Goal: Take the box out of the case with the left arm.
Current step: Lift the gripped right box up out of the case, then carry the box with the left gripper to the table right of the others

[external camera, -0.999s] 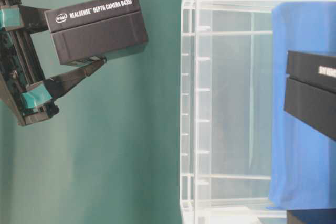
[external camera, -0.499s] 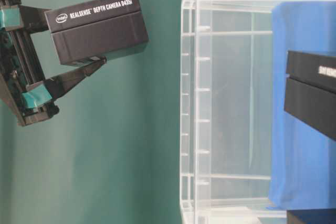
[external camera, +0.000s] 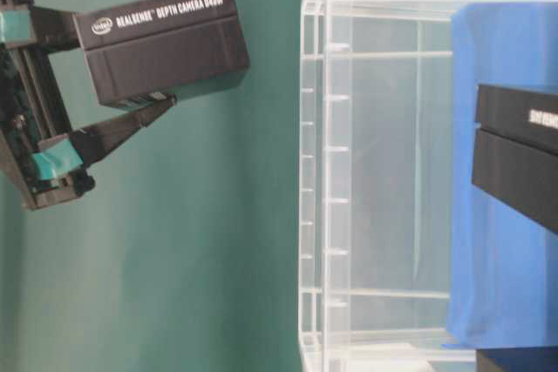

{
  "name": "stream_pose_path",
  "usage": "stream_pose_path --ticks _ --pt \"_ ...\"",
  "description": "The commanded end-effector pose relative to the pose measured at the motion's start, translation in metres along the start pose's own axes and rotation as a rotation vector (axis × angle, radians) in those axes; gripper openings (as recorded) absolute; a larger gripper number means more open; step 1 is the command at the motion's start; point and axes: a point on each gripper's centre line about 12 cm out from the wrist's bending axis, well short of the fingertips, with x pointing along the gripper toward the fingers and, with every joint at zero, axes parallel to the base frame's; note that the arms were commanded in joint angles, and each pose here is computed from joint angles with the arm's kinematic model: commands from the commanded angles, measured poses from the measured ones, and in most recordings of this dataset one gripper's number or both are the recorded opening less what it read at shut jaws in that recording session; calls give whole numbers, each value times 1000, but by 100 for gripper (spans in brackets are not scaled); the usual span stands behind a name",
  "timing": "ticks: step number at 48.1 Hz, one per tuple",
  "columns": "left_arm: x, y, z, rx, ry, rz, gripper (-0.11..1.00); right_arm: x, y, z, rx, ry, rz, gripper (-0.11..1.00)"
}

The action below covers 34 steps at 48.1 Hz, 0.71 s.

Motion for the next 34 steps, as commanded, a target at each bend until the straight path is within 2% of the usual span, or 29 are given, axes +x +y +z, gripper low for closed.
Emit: stream_pose_path --ticks 1,8,34 --pt "-27 -5 -15 8 -4 -61 60 -3 0 2 1 -13 -1 0" --pt "-31 -10 -38 -3 15 -71 60 -3 -1 2 -4 -15 -3 0" --pt "-37 -23 -152 -53 114 -79 60 -3 -2 2 -3 -15 -14 0"
